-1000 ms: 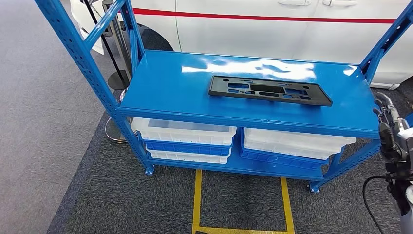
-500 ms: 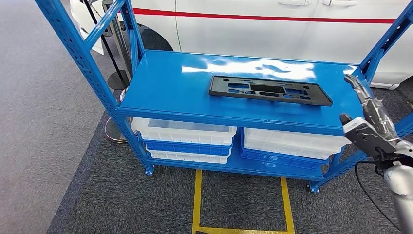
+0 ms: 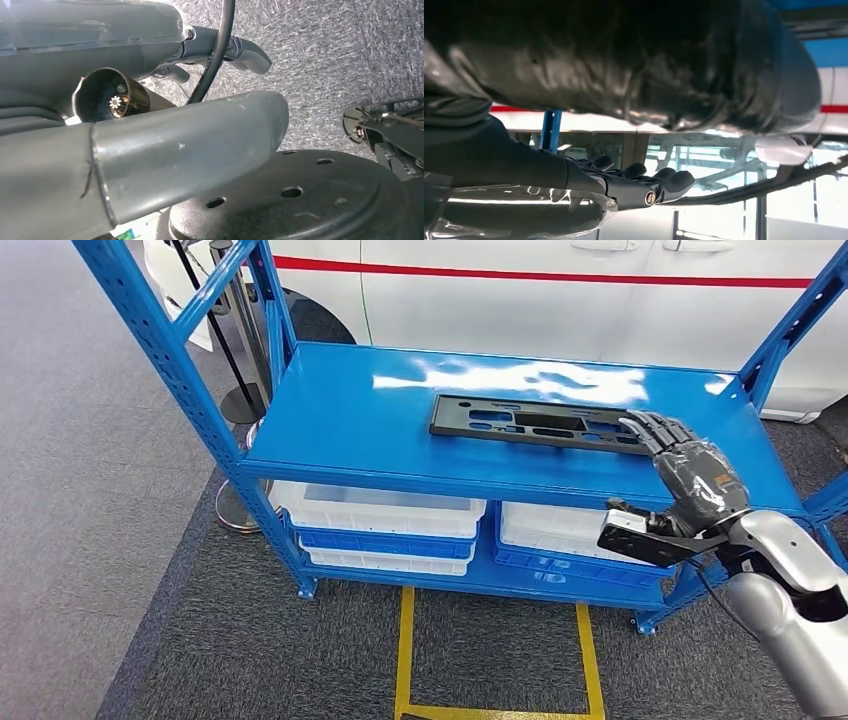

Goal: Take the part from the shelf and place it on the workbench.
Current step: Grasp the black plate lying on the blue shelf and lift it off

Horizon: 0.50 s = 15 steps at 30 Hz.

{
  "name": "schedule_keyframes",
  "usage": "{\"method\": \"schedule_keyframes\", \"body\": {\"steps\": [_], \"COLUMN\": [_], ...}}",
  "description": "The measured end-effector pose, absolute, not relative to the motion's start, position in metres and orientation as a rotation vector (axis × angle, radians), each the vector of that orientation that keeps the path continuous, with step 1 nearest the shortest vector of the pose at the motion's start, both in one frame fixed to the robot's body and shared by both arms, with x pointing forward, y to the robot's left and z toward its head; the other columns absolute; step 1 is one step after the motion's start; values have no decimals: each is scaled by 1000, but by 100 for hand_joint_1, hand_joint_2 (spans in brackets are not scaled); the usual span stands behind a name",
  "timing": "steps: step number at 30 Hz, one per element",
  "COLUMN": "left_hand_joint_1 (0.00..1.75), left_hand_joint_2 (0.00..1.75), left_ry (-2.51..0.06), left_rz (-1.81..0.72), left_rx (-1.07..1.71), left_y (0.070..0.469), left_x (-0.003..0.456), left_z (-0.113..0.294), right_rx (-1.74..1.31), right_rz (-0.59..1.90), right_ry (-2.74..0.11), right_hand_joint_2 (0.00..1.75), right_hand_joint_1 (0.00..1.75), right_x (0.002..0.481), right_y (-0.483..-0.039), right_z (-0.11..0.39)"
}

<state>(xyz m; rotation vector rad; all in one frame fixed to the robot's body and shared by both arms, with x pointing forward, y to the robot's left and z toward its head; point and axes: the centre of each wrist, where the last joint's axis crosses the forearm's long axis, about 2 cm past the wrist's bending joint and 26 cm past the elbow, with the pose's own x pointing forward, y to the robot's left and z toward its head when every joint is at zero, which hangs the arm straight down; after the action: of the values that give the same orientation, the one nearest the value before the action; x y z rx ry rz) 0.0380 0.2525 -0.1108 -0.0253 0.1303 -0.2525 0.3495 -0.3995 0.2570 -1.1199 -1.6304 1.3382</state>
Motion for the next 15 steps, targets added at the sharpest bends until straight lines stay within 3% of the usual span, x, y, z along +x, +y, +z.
{"method": "schedule_keyframes", "body": {"steps": [8,12,15], "left_hand_joint_1": [0,0,0], "left_hand_joint_2": [0,0,0], "left_ry": [123,125,126], "left_rz": [-266,-264,-268], "left_rx": [-10,-10,-11], "left_y": [256,257,257], "left_x": [39,37,36], "left_z": [-111,-111,-111], "right_rx": [-1120,-1097,-1086], "right_rz": [1359,1350,1346], "right_ry": [-1595,-1587,-1584], "right_hand_joint_2": [0,175,175], "right_hand_joint_1": [0,0,0], "right_x": [349,347,346], "right_y": [-397,-398,-399], "right_z": [247,242,240]}}
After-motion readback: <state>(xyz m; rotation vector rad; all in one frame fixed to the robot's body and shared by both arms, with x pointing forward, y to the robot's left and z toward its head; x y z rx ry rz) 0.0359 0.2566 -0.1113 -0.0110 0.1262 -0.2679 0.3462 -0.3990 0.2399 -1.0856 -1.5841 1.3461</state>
